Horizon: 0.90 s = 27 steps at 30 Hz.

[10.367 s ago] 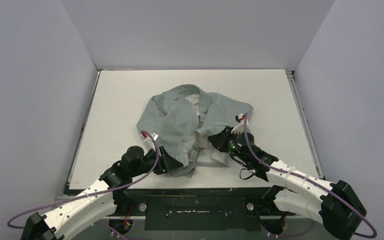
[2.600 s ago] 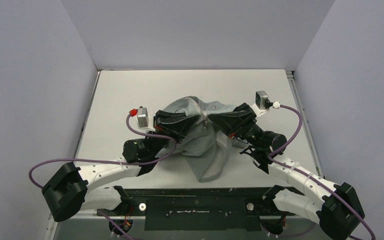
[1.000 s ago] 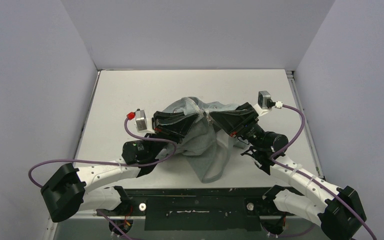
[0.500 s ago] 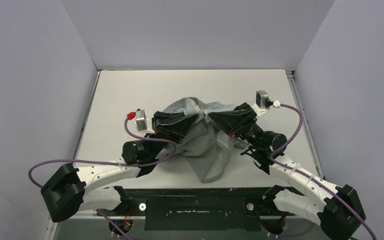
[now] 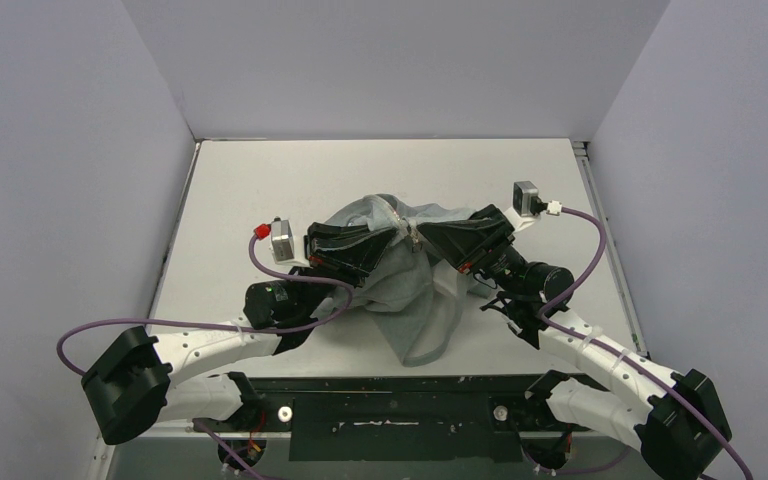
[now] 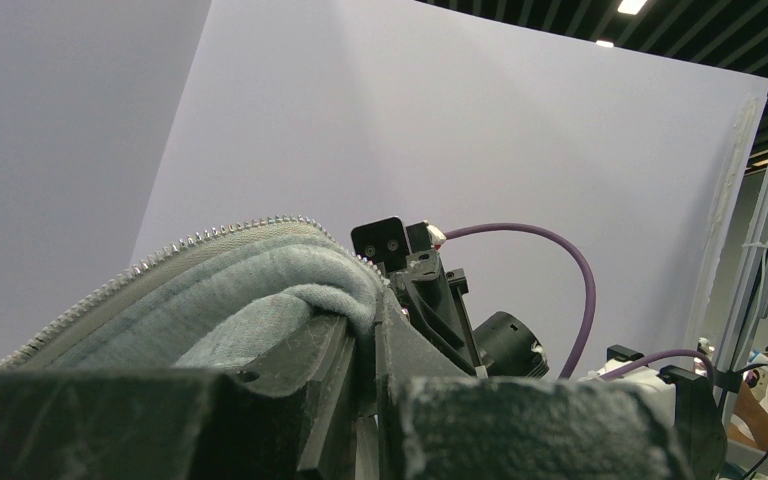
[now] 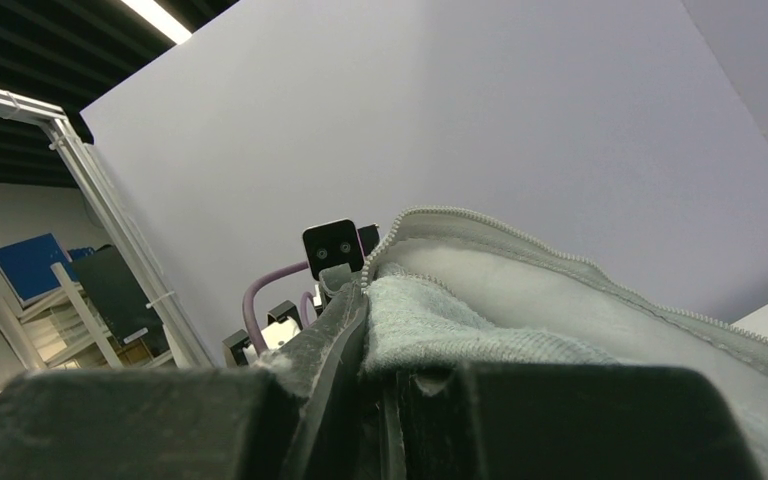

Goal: Zip up the jacket

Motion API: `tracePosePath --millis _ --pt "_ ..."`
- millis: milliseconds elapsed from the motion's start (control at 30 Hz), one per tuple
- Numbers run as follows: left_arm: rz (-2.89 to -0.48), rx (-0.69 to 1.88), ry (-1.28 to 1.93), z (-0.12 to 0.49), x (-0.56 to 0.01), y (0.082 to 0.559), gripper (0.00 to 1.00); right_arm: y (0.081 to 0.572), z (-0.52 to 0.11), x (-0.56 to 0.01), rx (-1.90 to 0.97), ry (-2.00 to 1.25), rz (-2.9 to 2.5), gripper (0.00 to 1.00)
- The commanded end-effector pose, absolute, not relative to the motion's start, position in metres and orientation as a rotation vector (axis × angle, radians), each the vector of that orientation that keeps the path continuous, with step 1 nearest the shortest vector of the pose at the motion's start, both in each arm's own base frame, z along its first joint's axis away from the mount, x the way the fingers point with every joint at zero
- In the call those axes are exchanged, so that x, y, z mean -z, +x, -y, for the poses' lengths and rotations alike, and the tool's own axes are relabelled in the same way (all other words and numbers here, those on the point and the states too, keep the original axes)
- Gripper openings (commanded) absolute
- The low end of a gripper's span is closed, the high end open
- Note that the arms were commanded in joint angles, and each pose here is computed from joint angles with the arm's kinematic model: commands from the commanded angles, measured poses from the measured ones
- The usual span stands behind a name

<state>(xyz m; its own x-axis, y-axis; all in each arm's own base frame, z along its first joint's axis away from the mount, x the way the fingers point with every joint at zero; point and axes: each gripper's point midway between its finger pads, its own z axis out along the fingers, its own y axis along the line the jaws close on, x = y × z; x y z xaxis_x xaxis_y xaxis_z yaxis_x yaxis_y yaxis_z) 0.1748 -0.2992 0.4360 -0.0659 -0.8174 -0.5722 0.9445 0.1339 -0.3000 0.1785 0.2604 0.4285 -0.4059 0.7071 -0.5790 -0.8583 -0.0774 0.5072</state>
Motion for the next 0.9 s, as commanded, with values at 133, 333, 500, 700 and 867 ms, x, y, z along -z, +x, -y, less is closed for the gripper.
tracePosePath --millis 133,333,500,700,867 --pt "-0.327 1.514 0.155 0.2389 -0.5130 0.1259 0.00 0.1655 -0.2525 -0.4429 -1.730 -0.255 -0.896 0.00" --pt "-0.323 1.517 0.156 0.2387 -0.5141 0.1252 0.00 0.1663 -0.2544 -0.4423 -1.736 -0.261 -0.901 0.00" --pt "-0.320 1.521 0.158 0.2395 -0.5155 0.1249 0.00 0.1670 -0.2564 -0.4407 -1.737 -0.268 -0.908 0.00" --pt "-0.322 1.532 0.164 0.2422 -0.5157 0.1251 0.00 0.1676 -0.2568 -0.4403 -1.738 -0.265 -0.910 0.00" --pt "-0.329 1.536 0.170 0.2443 -0.5134 0.1255 0.00 0.1676 -0.2563 -0.4418 -1.739 -0.262 -0.903 0.00"
